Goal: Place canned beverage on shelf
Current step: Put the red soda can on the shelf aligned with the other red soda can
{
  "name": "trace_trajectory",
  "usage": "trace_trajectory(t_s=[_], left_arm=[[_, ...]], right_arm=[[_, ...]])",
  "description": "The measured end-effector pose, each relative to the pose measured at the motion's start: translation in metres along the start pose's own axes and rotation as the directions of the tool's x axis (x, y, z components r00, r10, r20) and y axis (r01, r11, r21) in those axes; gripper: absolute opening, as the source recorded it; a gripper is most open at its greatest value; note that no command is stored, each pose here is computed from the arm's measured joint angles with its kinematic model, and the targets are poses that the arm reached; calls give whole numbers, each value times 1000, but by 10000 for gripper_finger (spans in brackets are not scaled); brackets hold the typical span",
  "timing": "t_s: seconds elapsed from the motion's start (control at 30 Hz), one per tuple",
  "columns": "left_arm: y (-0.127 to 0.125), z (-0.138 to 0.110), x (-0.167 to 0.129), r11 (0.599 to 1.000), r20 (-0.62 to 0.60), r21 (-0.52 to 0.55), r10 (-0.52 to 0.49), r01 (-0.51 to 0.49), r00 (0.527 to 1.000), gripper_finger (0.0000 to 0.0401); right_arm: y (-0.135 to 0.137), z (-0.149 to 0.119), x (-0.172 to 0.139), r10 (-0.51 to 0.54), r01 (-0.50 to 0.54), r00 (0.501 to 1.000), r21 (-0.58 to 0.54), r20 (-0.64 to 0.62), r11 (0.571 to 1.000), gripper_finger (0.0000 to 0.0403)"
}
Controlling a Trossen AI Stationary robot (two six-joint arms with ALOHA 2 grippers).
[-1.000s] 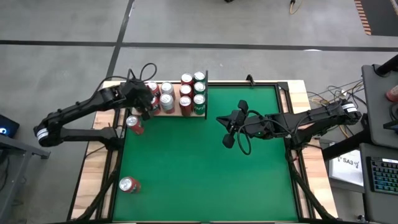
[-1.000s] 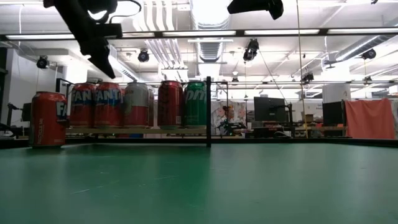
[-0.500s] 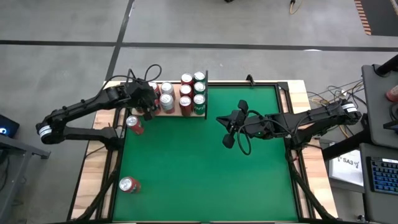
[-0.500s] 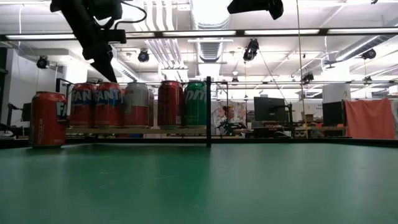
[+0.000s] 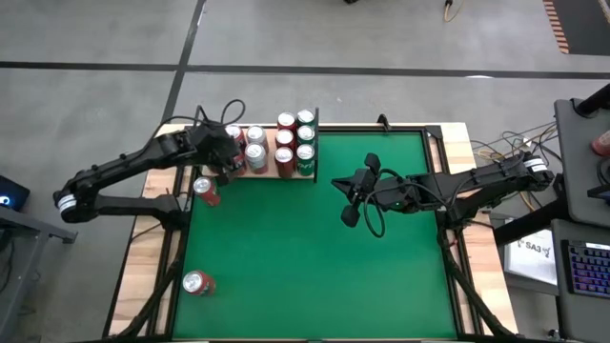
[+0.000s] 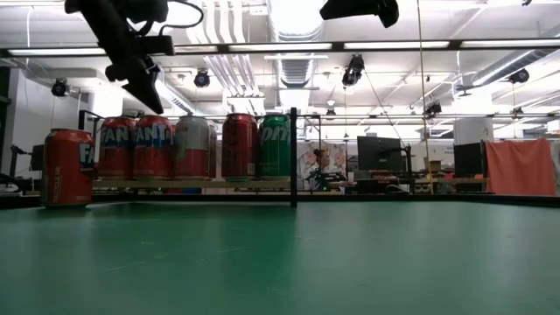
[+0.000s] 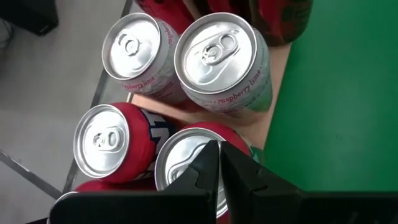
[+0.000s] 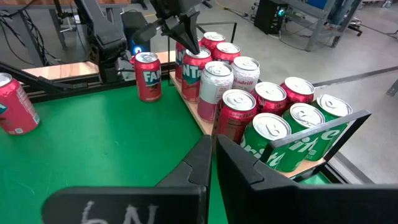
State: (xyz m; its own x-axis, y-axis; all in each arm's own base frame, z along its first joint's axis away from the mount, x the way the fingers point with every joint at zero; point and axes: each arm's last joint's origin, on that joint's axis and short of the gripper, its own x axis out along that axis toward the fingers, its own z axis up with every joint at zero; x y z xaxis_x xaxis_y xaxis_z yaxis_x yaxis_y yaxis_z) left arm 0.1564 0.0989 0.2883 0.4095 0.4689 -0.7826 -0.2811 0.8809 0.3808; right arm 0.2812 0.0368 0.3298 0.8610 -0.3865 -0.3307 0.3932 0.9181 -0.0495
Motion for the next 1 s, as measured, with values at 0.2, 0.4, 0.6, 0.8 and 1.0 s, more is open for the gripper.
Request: trace_trajectory(t_s=[0.2,0.4,0.6,0.8,1.0], left_arm=[[1,-2,-7,1000,28,-7,12,-12,1000,0],[-1,-6,-22,995,58,-72,-69,73,996,0],[-7,-15,-27,966,39,-152,-203,207,978,0],[-13,-13,-31,941,61,-240,-232,240,971,0],[-32,-6,-37,925,85,-269,-256,270,963,0]], right_arm=[[0,0,0,0,0,1000,0,0,1000,13],[0,0,0,0,0,1000,0,0,1000,13],[0,0,0,0,0,1000,0,0,1000,13],[0,0,0,0,0,1000,0,0,1000,13],[0,0,0,0,0,1000,2,-1,1000,13]])
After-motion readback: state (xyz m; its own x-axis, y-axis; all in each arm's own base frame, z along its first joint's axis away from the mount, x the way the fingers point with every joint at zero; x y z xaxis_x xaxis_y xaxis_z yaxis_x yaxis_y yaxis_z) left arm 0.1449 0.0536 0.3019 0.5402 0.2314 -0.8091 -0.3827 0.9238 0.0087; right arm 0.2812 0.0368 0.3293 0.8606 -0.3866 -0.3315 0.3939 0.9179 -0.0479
